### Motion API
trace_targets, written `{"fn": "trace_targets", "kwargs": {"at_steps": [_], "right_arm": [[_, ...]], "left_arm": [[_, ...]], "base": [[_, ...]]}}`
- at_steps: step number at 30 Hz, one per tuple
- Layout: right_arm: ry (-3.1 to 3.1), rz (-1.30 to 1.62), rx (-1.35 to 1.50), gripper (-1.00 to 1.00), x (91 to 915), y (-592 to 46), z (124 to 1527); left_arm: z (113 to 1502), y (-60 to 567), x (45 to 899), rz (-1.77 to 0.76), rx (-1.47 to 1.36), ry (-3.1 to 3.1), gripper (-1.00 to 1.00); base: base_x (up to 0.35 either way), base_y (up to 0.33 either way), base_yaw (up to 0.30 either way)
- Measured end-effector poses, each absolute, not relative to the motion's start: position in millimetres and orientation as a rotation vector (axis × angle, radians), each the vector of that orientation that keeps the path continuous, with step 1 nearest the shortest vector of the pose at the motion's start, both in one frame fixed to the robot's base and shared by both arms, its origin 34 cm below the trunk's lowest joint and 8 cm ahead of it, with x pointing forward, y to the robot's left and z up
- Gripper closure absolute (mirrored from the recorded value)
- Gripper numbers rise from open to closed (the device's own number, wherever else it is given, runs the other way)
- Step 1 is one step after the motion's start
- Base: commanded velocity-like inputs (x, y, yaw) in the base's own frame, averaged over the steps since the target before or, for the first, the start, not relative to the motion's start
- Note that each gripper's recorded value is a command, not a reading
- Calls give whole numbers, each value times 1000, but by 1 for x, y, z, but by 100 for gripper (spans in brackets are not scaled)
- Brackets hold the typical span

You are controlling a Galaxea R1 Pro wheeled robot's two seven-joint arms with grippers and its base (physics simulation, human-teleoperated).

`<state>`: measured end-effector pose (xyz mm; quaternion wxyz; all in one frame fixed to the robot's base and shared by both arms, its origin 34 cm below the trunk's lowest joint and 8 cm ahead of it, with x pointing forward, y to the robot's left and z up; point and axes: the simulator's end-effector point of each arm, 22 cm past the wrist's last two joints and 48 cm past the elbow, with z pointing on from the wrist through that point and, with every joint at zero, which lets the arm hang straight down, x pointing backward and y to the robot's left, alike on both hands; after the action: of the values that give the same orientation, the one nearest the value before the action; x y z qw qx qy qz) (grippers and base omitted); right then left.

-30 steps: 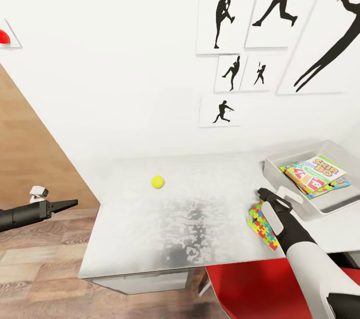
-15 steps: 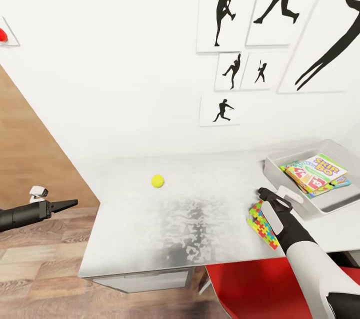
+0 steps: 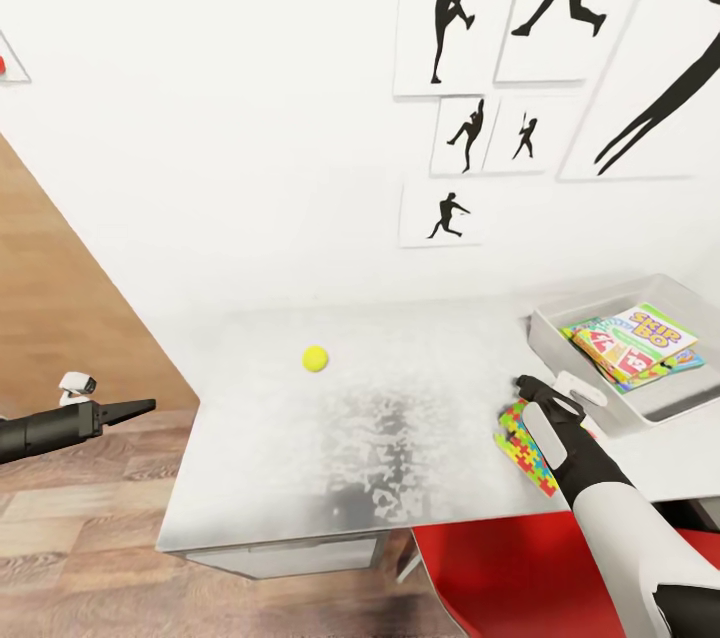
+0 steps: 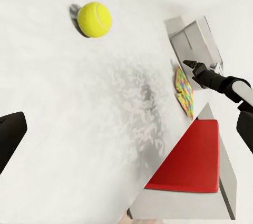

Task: Put all the toys in the child's room - the three board games (two on the bed and one on the table), the two jigsaw puzzles on the table, and the tennis ball on the table - inside the toy box on the table in the child's room.

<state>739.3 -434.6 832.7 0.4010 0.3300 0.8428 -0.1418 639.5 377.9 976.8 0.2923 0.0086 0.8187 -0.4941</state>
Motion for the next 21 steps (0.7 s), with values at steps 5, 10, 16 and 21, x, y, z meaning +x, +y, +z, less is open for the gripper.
{"fn": "trace_targets", "kwargs": {"at_steps": [5,10,16,21], "right_arm": [[2136,-361,834,-100,739,-435,830],[2137,-362,834,-100,739,-435,829],[2132,-359,833,-100,742,-435,832],[2120,-350,835,-100,750,-434,839]], "left_arm": [[974,378,639,-1318,20,2186,-100],[973,377,639,-1319,19,2188,-100],[973,378,639,-1318,19,2188,-100],[973,378,639,-1319,19,2188,-100]], "base": [[0,0,0],[0,0,0],[0,0,0],[0,0,0]]}}
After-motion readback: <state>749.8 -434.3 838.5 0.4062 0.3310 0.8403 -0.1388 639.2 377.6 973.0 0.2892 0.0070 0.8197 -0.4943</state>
